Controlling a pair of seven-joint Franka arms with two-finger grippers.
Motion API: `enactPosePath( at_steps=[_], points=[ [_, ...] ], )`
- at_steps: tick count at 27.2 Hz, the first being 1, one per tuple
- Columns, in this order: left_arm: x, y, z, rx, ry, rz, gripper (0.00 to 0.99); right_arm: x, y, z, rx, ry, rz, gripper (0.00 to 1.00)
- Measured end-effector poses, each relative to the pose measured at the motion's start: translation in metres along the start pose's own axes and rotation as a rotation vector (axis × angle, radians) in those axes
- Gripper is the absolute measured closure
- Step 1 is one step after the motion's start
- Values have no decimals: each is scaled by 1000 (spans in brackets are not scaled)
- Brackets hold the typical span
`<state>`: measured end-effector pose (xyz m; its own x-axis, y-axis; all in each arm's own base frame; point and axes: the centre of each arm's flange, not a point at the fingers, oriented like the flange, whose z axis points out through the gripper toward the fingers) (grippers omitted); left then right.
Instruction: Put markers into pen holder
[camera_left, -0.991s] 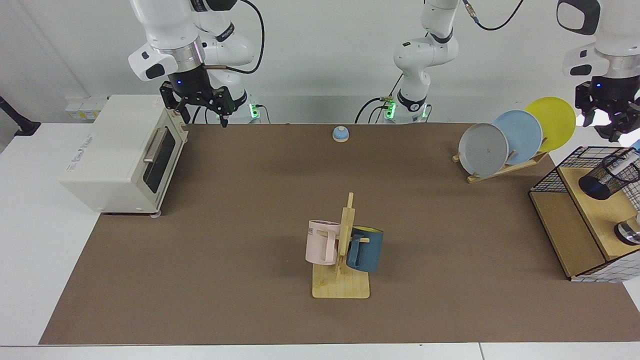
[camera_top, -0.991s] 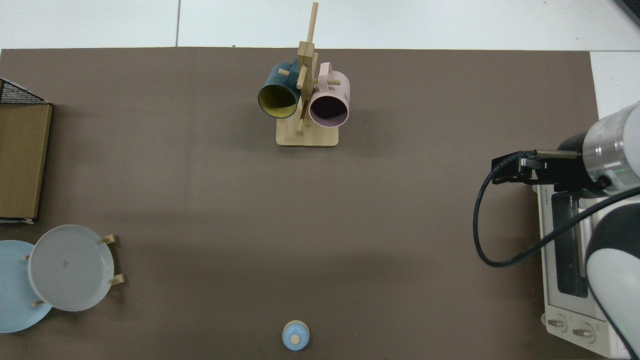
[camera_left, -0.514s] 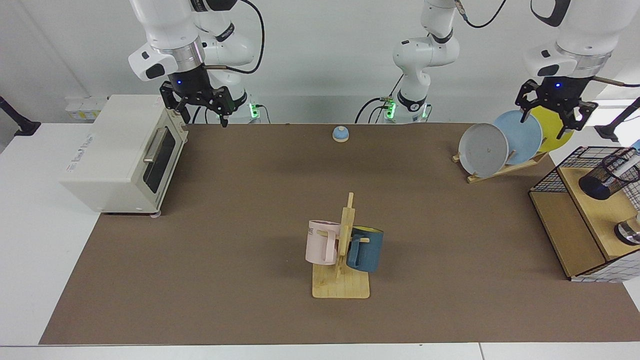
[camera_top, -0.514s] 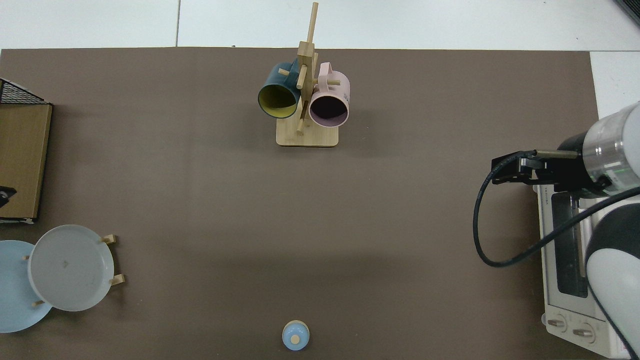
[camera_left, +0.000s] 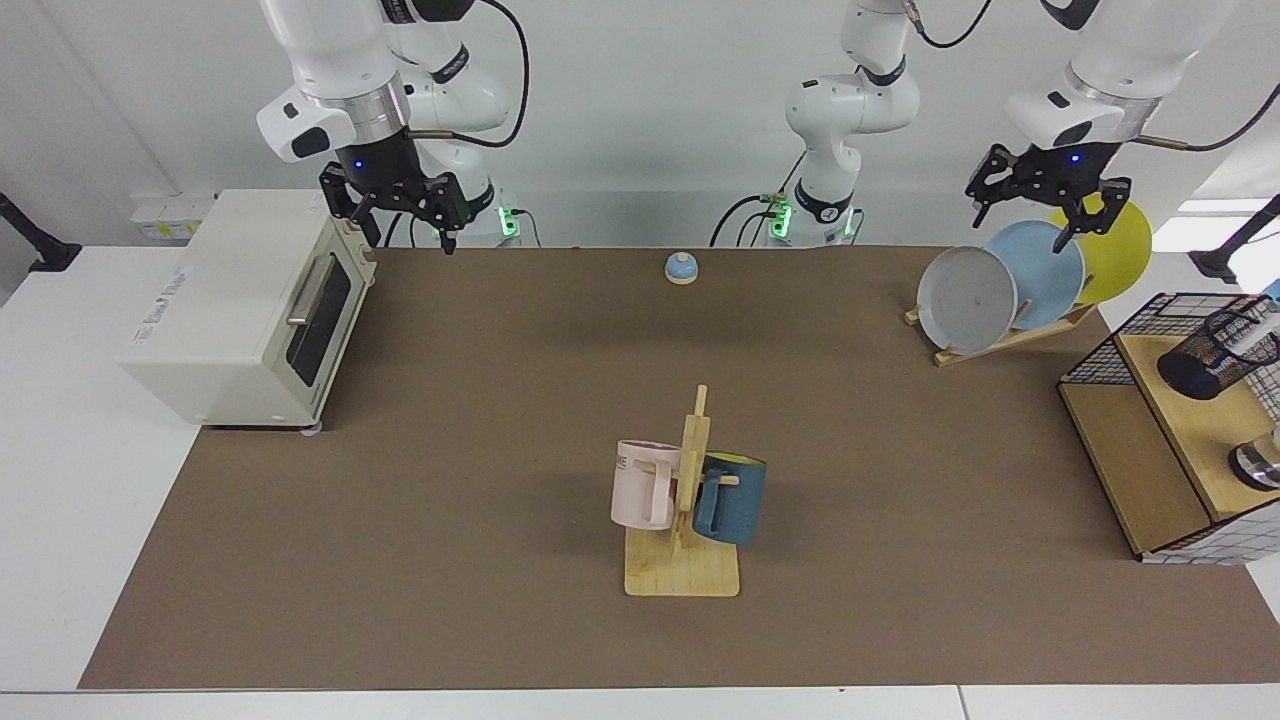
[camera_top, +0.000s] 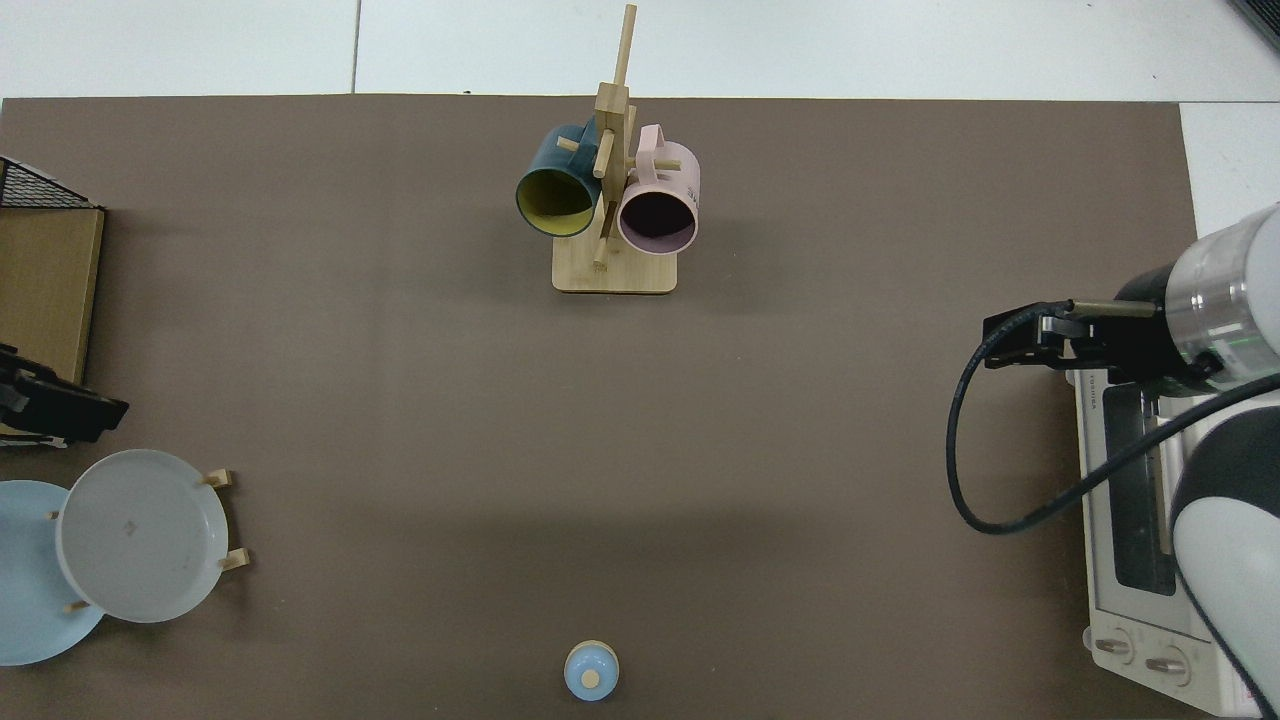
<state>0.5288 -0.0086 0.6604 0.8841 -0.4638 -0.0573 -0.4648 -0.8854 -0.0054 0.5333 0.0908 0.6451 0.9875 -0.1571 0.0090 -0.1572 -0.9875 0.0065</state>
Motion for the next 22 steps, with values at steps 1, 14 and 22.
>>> enactPosePath(
  at_steps=[1,14,22],
  points=[
    [0,3,-1,-6,2,-12,4,0,0,0,0,0,0,9],
    [3,19,-7,-12,16,-124,0,0,0,0,0,0,0,0],
    [9,19,-12,-7,69,-165,0,0,0,0,0,0,0,4]
  ],
)
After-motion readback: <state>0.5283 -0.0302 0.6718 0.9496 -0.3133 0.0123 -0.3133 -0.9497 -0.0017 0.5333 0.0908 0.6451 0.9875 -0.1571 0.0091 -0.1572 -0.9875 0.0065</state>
